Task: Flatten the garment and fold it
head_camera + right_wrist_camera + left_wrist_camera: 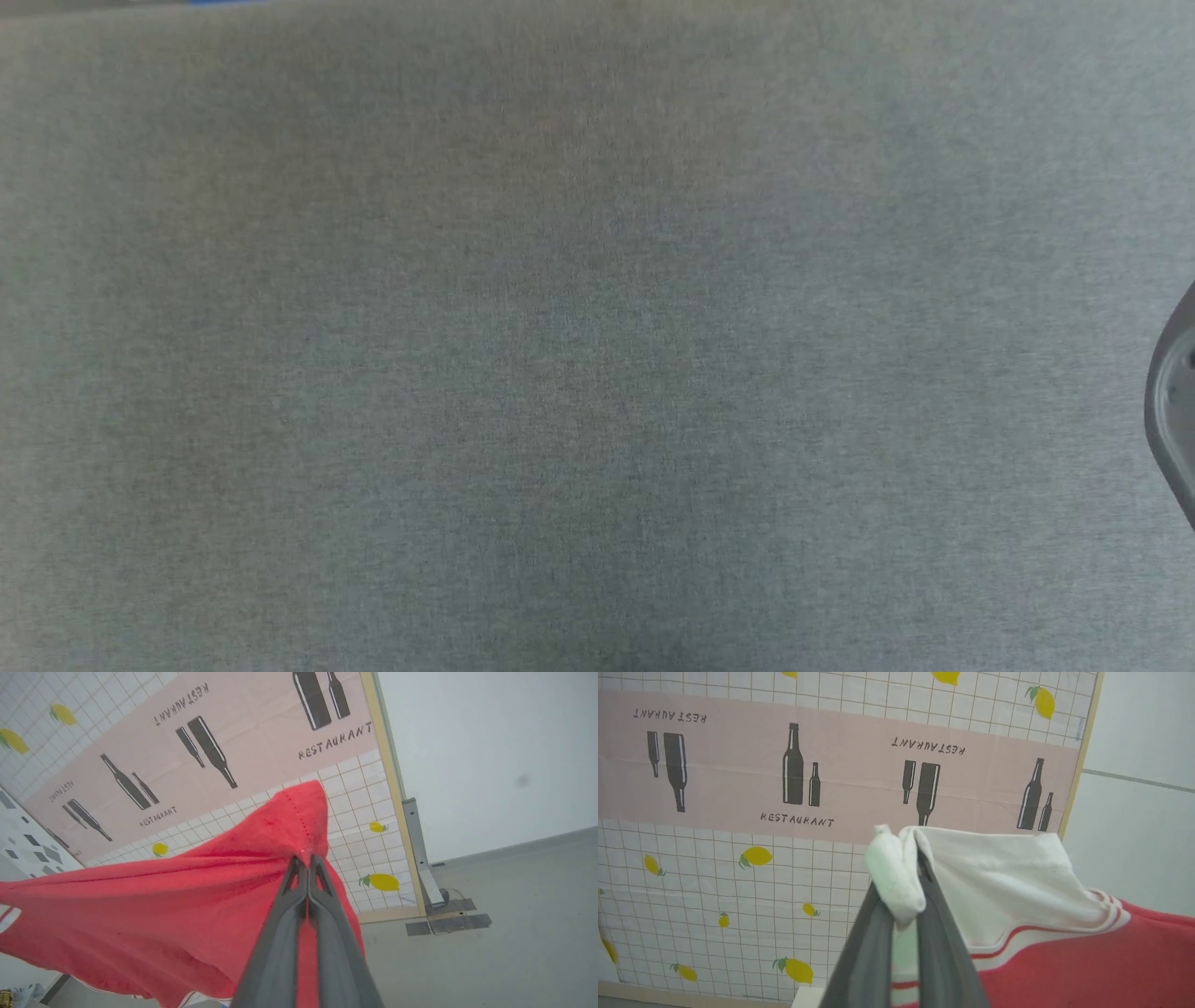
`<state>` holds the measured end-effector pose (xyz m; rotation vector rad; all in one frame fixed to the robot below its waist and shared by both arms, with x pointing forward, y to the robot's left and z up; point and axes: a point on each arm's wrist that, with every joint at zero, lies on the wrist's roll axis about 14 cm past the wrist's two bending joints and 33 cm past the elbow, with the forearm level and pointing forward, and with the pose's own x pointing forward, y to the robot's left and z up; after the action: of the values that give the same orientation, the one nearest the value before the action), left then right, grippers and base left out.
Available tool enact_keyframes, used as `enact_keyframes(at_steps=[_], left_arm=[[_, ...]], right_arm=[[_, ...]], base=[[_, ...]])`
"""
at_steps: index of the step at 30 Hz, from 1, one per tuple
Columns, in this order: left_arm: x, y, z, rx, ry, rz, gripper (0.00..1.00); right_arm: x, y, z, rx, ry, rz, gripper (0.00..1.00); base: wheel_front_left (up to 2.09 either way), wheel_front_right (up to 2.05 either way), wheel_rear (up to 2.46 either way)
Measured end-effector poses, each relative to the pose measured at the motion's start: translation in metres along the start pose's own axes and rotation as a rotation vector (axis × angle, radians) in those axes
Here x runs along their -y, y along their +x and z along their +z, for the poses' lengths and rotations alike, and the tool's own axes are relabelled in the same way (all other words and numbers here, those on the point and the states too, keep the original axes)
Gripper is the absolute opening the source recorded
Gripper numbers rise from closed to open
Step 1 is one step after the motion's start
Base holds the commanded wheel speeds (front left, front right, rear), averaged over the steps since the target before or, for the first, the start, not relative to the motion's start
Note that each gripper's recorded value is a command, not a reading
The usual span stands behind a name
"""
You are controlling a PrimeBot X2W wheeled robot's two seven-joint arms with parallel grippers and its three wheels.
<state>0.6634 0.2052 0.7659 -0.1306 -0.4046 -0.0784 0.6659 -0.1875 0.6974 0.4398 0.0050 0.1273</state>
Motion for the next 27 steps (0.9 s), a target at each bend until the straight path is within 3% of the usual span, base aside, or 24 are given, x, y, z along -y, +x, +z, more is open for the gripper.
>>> enact_keyframes(at_steps=[7, 14, 18, 20, 27], left_arm=[[-0.01, -0.026, -0.065, -0.116, 0.015, -0.048, 0.0], [-0.01, -0.086, -0.095, -0.197, -0.017, -0.079, 0.0], [-0.014, -0.145, -0.117, -0.293, -0.06, -0.049, 0.0], [-0.019, -0.187, -0.133, -0.386, -0.041, -0.015, 0.0], [-0.01, -0.334, -0.168, -0.682, -0.139, 0.12, 0.0]], right_arm=[[0.012, 0.006, -0.064, -0.094, 0.068, -0.002, 0.0], [0.021, -0.036, -0.109, -0.133, 0.175, 0.014, 0.0], [0.026, -0.08, -0.137, -0.18, 0.188, 0.013, 0.0], [0.03, -0.109, -0.156, -0.222, 0.182, 0.004, 0.0], [0.052, -0.21, -0.204, -0.344, 0.14, -0.078, 0.0]], base=[[0.0, 0.0, 0.0], [0.0, 0.0, 0.0], [0.0, 0.0, 0.0], [0.0, 0.0, 0.0], [0.0, 0.0, 0.0]])
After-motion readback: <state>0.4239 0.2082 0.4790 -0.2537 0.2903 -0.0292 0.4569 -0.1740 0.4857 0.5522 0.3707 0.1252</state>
